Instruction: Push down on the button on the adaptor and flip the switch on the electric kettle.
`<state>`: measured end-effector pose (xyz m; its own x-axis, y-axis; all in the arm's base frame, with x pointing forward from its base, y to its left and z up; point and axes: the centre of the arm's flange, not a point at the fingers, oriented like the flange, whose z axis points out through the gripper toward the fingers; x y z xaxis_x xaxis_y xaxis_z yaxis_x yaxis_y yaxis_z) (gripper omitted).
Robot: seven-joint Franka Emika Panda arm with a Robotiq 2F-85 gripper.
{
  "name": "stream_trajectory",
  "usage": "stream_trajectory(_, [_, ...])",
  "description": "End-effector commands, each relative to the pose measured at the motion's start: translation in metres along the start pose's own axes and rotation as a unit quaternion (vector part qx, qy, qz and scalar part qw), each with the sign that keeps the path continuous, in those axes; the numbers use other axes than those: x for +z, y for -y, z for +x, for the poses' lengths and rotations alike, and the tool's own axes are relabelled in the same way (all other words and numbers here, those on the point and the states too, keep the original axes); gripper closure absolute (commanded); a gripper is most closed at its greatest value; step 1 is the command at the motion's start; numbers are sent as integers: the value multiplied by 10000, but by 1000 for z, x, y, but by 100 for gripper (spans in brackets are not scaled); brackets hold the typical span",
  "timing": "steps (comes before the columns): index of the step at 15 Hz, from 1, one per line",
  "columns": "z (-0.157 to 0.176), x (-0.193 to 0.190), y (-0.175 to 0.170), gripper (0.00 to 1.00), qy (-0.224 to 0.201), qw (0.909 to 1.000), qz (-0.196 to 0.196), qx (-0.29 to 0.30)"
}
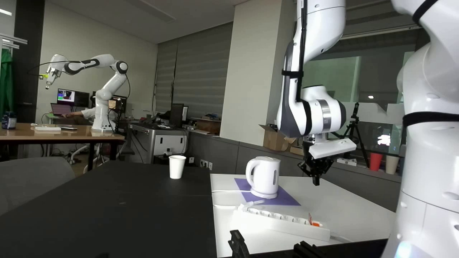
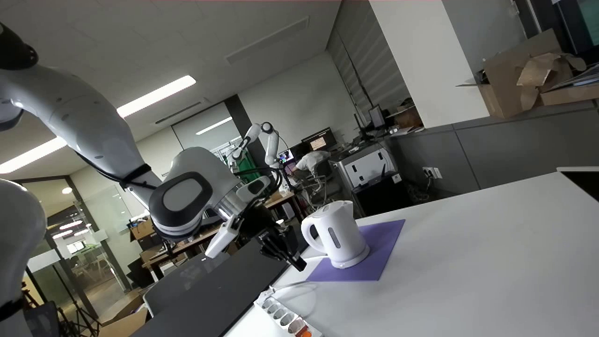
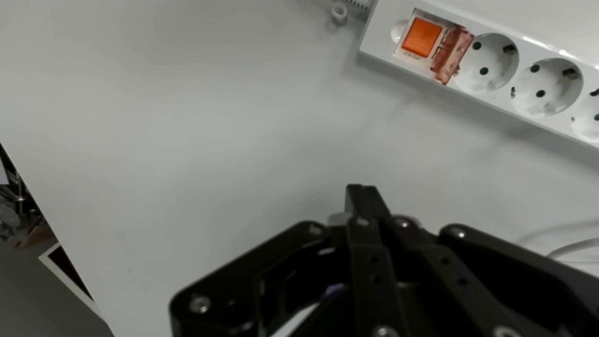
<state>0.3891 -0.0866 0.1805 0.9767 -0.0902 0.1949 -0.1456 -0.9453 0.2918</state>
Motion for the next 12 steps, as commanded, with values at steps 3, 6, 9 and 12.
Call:
stream_trajectory(3, [0, 0, 0, 99, 2, 10000, 0, -2])
stream_trajectory(6, [0, 0, 0, 99, 2, 10000, 0, -4])
stream_trajectory(9, [0, 0, 0, 99, 3, 10000, 0, -5])
stream_trajectory(12, [0, 0, 0, 99, 3, 10000, 0, -5])
